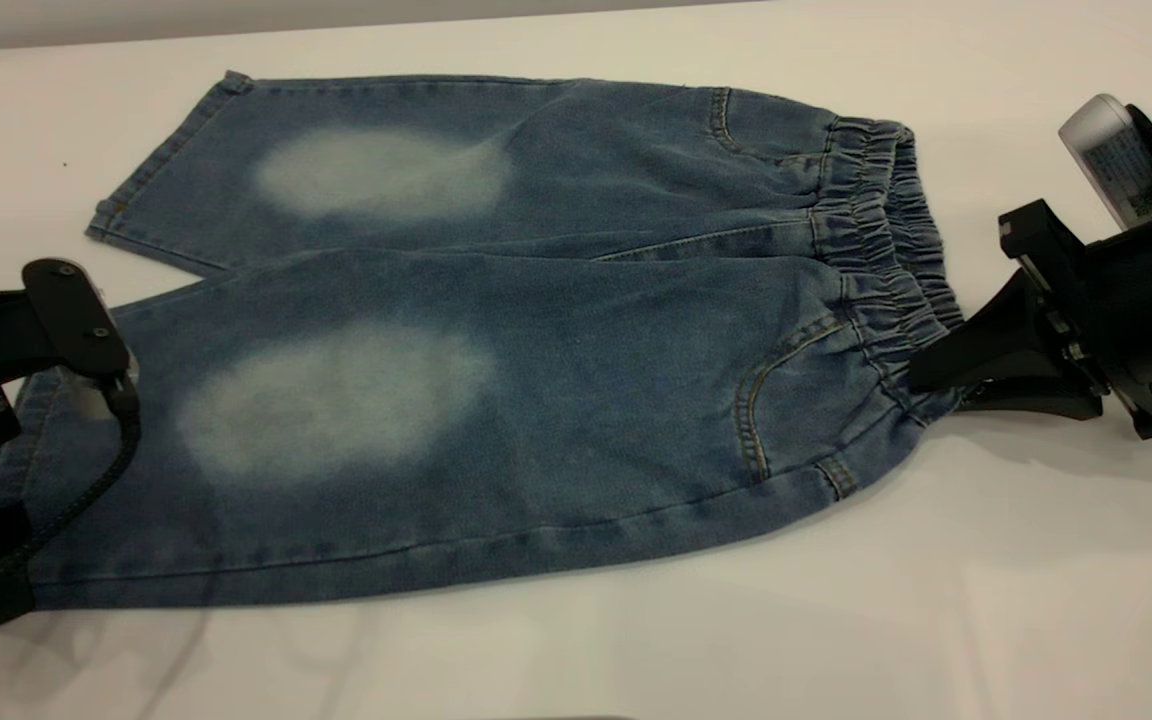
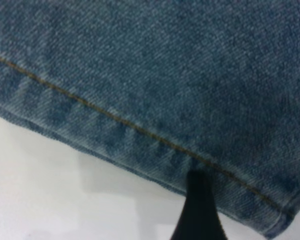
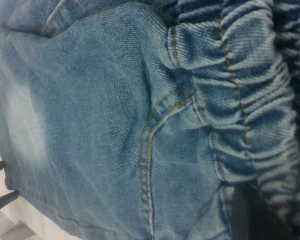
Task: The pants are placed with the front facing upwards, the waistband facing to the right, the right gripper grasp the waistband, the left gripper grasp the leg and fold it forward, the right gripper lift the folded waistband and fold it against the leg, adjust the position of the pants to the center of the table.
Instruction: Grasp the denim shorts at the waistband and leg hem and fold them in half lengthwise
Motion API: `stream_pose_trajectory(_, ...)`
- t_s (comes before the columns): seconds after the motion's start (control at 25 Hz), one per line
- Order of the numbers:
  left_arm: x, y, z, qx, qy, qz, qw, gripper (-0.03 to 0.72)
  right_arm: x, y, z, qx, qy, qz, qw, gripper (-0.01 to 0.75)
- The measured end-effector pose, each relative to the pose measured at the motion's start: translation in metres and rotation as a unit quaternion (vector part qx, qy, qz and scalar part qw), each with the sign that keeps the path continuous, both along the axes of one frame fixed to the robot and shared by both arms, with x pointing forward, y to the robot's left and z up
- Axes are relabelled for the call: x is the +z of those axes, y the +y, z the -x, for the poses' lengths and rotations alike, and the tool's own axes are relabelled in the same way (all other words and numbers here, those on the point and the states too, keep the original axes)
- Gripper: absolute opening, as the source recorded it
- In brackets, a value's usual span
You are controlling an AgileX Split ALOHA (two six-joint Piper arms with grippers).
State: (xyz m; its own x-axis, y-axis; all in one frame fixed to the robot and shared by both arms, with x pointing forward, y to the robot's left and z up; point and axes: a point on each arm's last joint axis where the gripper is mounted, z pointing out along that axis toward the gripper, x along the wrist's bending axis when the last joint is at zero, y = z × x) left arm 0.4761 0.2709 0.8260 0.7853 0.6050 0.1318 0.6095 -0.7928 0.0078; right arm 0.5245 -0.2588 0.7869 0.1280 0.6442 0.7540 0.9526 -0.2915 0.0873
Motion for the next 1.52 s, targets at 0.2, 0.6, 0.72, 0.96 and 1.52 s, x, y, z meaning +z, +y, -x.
stream_pose_trajectory(0.2, 0.0, 0.0, 0.0, 0.001, 0.0, 0.0, 1.0, 0.396, 0.0, 0.0, 0.0, 0.0, 0.0, 0.0, 1.0, 0.066)
stream_pose_trajectory(0.6, 0.003, -0.001, -0.002, -0.004, -0.012, 0.003, 1.0, 0.046, 0.005, 0.004, 0.0, 0.01, -0.009, -0.034, 0.999, 0.066)
stream_pose_trajectory(0.72, 0.015, -0.002, -0.006, -0.004, -0.04, 0.009, 0.999, 0.046, 0.007, 0.005, 0.001, 0.013, 0.001, -0.043, 0.999, 0.066)
stream_pose_trajectory(0.96, 0.053, -0.001, -0.009, 0.005, -0.107, 0.018, 0.994, 0.046, 0.029, 0.007, 0.006, 0.03, 0.025, -0.052, 0.998, 0.066)
stream_pose_trajectory(1.52, 0.129, 0.004, 0.004, 0.08, -0.232, 0.049, 0.968, 0.046, 0.094, 0.003, 0.075, -0.039, 0.036, 0.015, 0.999, 0.066)
